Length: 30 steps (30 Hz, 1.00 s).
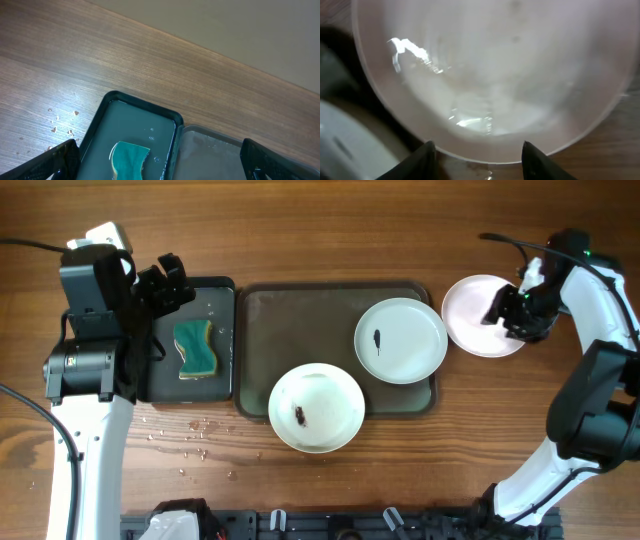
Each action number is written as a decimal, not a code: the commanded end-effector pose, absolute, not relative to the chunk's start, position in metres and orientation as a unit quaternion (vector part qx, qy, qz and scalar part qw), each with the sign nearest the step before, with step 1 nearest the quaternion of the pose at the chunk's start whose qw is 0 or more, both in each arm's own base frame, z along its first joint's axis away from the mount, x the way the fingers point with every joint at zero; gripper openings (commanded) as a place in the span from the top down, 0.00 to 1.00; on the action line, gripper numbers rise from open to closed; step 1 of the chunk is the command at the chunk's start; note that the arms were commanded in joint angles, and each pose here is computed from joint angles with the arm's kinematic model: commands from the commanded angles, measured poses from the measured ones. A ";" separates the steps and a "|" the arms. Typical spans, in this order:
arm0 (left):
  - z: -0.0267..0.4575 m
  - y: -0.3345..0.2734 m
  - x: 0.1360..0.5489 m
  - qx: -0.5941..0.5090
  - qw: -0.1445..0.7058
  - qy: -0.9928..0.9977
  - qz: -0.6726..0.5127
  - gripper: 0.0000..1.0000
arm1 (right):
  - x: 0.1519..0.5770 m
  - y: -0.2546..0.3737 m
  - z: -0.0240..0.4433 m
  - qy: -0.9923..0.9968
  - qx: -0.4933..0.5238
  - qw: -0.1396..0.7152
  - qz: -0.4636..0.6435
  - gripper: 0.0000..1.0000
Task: Clean dirty plates on tray and stack at the side
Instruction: 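Carry the plate with the right gripper to the table's right side and release, then grasp the rim of the right white plate with the right gripper and drag it up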
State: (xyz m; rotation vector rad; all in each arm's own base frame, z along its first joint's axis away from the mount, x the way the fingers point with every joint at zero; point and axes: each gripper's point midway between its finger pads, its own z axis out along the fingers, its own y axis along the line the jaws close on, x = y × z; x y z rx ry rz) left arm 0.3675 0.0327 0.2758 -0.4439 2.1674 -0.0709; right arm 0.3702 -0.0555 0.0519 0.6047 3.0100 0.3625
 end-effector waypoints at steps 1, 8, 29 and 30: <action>0.276 0.036 0.367 -0.182 0.448 0.875 -0.023 0.00 | 0.375 -0.023 0.069 0.972 0.145 0.036 0.179 0.53; 0.276 0.036 0.367 -0.182 0.448 0.875 -0.023 0.00 | 0.363 0.020 0.055 0.979 0.096 0.008 0.181 0.53; 0.276 0.036 0.367 -0.182 0.448 0.875 -0.023 0.00 | 0.349 0.036 0.024 0.998 0.046 0.000 0.032 0.81; 0.276 0.036 0.367 -0.182 0.448 0.875 -0.023 0.00 | 0.349 0.037 0.023 0.998 0.046 0.001 0.032 0.88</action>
